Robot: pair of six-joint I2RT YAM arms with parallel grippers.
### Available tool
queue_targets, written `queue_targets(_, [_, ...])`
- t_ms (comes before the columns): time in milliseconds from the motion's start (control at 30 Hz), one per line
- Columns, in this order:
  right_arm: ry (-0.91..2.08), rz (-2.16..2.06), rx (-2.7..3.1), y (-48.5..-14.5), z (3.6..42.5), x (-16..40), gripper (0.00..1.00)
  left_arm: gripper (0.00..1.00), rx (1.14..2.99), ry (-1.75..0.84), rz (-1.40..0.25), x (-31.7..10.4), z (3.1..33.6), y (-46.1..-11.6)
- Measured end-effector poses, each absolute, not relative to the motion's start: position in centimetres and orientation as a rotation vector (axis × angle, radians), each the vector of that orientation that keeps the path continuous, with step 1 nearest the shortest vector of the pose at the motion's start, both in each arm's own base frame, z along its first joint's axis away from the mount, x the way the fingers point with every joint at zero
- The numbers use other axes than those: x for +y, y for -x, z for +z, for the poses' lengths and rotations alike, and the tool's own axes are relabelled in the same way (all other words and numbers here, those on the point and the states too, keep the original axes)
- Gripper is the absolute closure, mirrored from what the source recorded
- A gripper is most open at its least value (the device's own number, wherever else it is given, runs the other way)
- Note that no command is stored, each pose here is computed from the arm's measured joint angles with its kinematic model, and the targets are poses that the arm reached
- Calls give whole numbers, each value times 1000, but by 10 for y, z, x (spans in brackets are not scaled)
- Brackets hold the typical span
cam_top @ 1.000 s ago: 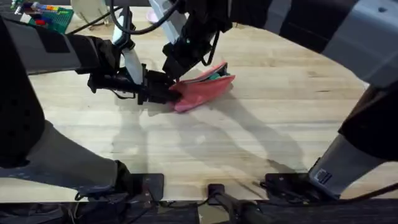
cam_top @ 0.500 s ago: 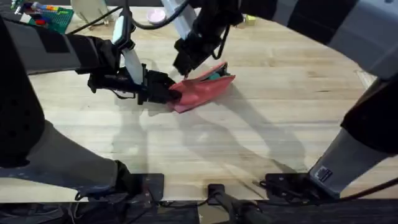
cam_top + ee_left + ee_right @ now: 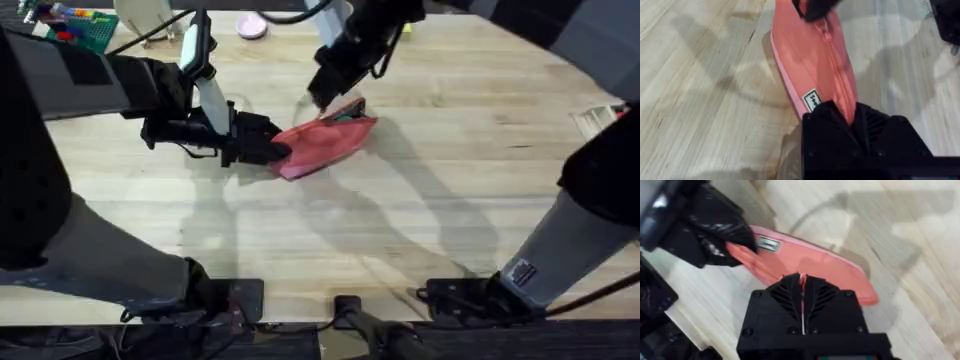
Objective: Unzip the bag, pick up the pens from the table one at a time and place them inside, then zip the bag closed.
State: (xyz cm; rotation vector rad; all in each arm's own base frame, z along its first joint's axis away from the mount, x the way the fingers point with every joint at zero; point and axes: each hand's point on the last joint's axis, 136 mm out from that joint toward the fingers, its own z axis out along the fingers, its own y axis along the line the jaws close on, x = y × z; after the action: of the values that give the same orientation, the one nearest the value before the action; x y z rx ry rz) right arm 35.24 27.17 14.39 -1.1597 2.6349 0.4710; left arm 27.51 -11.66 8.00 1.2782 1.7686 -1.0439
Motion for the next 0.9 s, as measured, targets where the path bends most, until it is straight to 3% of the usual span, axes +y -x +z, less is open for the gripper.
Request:
queue_targets(567, [896,428,2764,-395,138,173,969,958,1763,-1282,-1040,-117,80,-276])
queue_targets(900, [706,423,2865,-419,104,123,966,958,1763,-1284,-1042,-118,80,-275])
